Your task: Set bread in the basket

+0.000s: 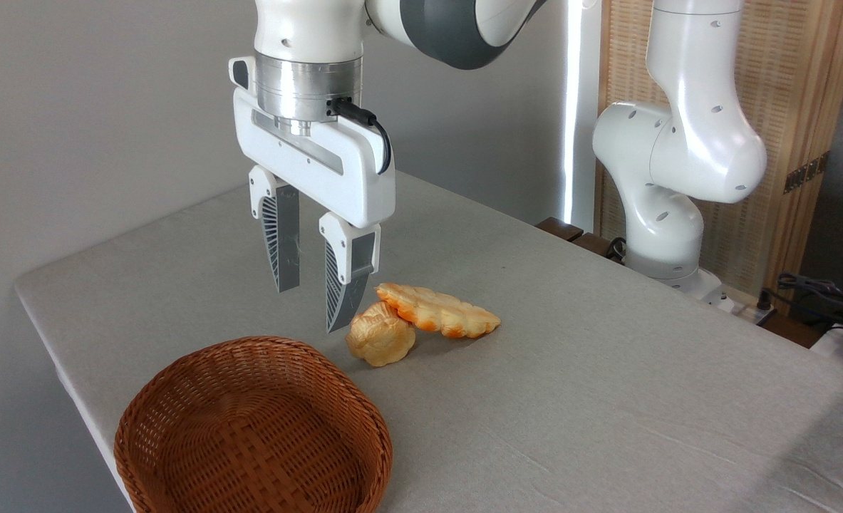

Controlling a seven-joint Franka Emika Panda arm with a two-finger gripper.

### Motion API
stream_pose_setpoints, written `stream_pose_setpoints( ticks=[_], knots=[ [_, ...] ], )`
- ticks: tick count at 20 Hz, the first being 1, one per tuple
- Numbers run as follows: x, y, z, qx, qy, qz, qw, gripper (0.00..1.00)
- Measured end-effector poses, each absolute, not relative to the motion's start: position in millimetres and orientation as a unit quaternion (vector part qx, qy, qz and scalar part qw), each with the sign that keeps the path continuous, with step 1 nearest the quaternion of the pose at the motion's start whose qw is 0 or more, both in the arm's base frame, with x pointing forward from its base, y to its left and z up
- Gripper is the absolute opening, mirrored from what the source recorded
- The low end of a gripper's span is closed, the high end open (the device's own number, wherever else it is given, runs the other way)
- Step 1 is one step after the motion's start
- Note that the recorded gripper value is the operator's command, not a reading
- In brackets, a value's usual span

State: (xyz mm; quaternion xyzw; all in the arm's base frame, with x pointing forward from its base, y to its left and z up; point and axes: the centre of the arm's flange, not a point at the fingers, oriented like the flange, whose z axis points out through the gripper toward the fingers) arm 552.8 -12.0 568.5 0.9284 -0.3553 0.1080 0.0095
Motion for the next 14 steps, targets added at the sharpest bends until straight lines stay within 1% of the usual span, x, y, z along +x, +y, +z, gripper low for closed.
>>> stream_pose_setpoints(
  ticks=[1,3,5,14],
  knots=[
    [552.8,-12.0,568.5,0.928,-0.355,0.108,0.01,1.0],
    [548.6,-13.7,568.1,0.925,-0.37,0.086,0.016,1.0],
    [546.6,-15.0,572.7,0.923,-0.376,0.077,0.019,1.0],
    [547.1,-16.3,574.0,0.923,-0.378,0.074,0.02,1.0]
  ],
)
